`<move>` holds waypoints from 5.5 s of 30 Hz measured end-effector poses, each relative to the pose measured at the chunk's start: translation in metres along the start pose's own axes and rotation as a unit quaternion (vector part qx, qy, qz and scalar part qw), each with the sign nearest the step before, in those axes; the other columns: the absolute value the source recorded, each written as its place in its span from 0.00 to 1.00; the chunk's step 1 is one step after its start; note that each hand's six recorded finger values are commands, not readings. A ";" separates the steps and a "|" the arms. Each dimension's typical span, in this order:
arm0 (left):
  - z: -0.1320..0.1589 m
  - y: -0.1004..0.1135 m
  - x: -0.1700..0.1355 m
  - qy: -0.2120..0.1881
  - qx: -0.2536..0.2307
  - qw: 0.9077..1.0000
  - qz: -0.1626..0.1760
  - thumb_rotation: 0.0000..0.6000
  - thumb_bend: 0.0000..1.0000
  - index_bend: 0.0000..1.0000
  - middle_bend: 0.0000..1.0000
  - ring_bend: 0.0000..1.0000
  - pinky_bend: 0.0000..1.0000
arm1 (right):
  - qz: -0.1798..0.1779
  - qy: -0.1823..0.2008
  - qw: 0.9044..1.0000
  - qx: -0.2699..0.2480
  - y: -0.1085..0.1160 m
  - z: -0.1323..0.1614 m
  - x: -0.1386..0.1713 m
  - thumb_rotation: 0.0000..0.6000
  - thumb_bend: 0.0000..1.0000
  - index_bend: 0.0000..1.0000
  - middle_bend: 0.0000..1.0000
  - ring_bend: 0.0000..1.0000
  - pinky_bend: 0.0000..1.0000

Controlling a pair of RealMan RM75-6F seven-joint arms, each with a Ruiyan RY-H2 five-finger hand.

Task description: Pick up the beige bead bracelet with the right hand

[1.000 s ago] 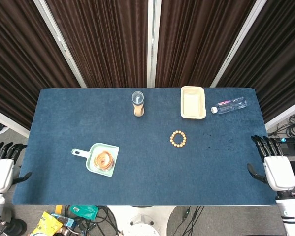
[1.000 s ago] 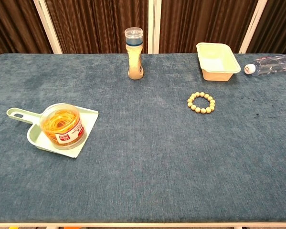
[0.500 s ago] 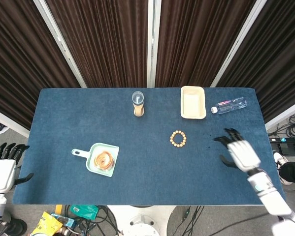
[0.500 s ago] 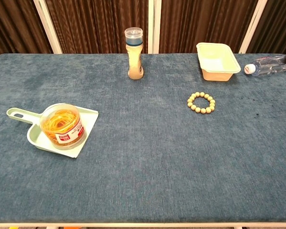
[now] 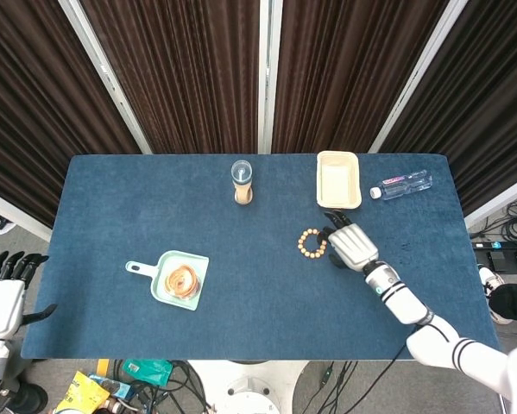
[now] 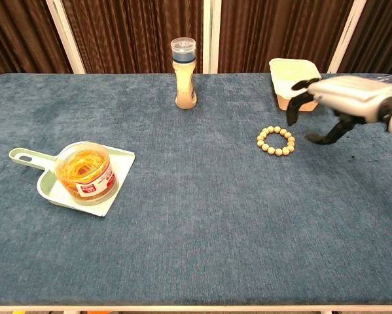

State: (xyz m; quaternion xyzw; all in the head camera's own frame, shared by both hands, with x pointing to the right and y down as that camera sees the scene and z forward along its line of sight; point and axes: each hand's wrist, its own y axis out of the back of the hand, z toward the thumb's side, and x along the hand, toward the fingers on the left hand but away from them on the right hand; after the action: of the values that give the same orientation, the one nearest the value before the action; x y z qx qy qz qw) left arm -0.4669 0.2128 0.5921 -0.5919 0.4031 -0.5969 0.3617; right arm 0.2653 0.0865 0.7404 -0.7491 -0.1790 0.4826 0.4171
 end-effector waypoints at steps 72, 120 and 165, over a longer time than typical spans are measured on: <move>0.001 -0.014 0.003 -0.012 -0.026 0.999 -0.028 1.00 0.00 0.19 0.17 0.09 0.06 | 0.123 0.033 0.470 -0.874 0.024 0.020 0.070 0.64 0.37 0.43 0.42 0.12 0.00; -0.002 -0.020 0.006 -0.008 -0.032 0.999 -0.029 1.00 0.00 0.19 0.17 0.09 0.06 | 0.000 0.057 0.736 -0.675 0.009 0.024 0.050 0.13 0.75 0.57 0.62 0.29 0.00; 0.001 -0.021 0.011 -0.009 -0.034 0.999 -0.030 1.00 0.00 0.19 0.17 0.09 0.06 | -0.003 0.082 0.741 -0.667 0.020 0.022 0.054 0.39 1.00 0.42 0.51 0.23 0.00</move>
State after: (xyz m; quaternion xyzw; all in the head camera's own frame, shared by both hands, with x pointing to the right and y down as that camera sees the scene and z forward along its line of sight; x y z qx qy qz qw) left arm -0.4656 0.2117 0.6156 -0.6209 0.4023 -0.5880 0.3270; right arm 0.2691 0.1209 0.6894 -0.8718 -0.4227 0.1758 -0.1742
